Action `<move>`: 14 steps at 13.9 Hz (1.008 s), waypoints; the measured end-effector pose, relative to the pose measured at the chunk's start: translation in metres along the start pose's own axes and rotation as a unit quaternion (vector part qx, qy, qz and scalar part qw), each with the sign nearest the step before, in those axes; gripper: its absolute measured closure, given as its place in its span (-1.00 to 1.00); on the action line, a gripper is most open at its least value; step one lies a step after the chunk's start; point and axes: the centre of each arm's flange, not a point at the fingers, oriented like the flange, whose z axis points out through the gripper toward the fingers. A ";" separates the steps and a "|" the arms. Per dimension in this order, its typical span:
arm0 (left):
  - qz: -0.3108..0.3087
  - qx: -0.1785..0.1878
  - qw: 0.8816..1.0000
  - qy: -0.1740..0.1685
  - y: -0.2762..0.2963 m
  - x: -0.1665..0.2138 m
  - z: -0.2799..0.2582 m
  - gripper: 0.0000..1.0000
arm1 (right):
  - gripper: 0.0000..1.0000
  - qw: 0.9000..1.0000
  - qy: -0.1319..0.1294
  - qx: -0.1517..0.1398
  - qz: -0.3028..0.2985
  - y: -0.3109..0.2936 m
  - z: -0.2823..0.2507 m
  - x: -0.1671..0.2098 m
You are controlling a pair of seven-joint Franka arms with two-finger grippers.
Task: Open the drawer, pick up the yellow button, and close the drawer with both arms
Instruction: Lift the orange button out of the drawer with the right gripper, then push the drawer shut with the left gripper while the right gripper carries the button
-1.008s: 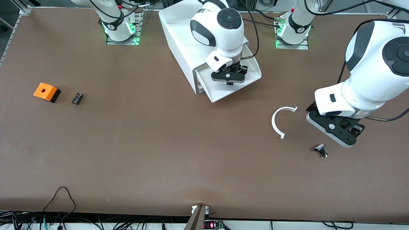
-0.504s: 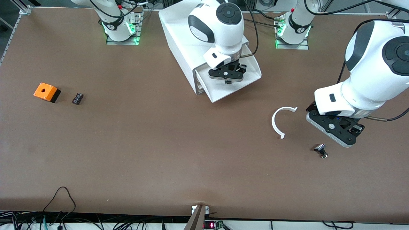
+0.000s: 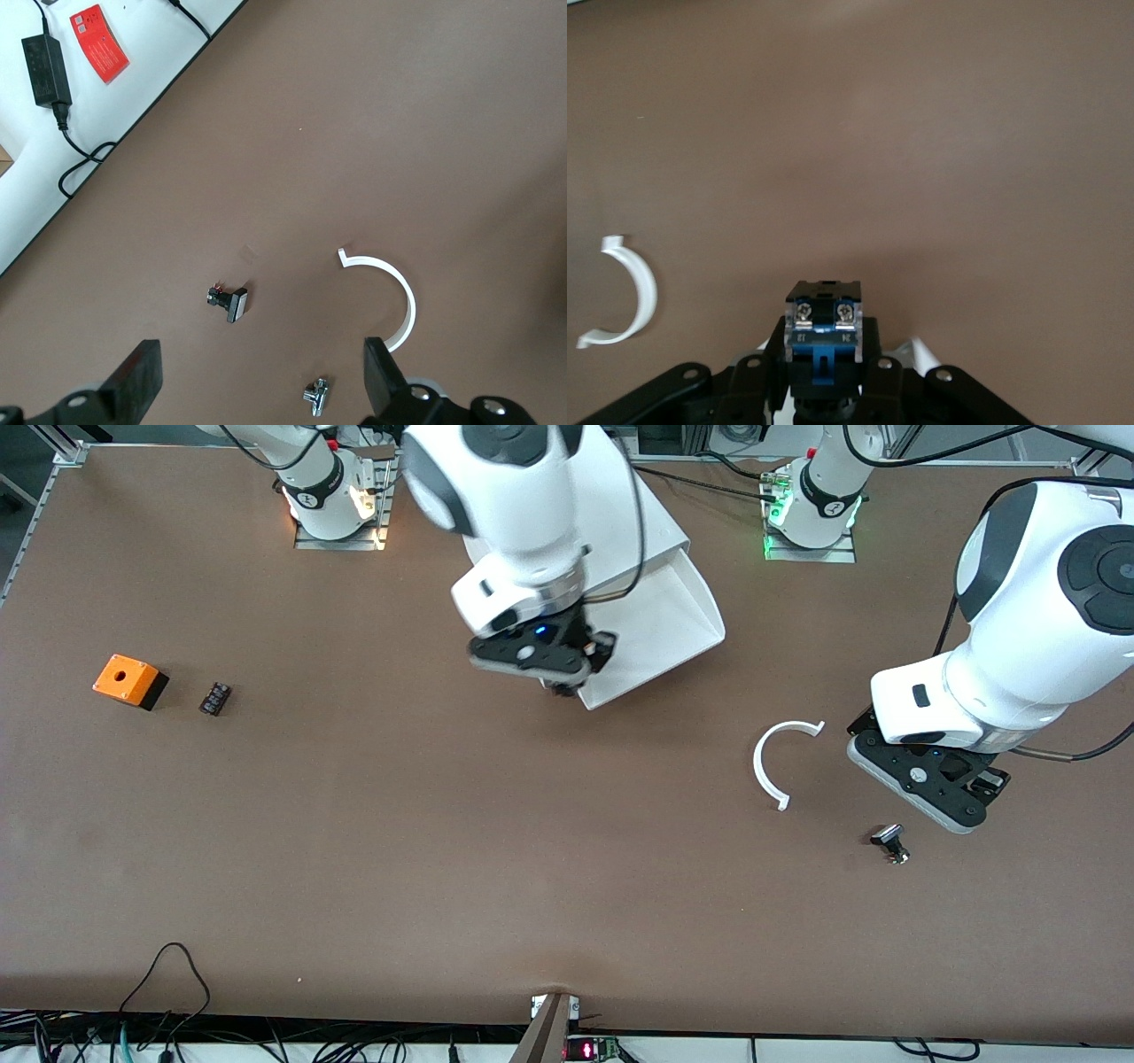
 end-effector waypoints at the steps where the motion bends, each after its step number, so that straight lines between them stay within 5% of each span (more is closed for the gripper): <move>1: -0.001 0.000 1.000 0.000 -0.002 -0.001 0.000 -1.00 | 0.34 1.000 -0.008 -0.013 -0.027 0.023 0.001 0.021; 6: -0.019 0.001 1.000 0.003 -0.004 -0.002 -0.003 -1.00 | 0.34 0.989 -0.045 -0.081 -0.112 0.117 0.025 0.089; 9: -0.106 -0.007 0.994 -0.008 0.004 0.001 0.006 -0.99 | 0.34 0.982 -0.058 -0.113 -0.140 0.167 0.056 0.119; 14: -0.230 -0.054 0.970 -0.052 0.034 0.012 0.057 -0.99 | 0.34 0.979 -0.039 -0.116 -0.162 0.288 0.144 0.154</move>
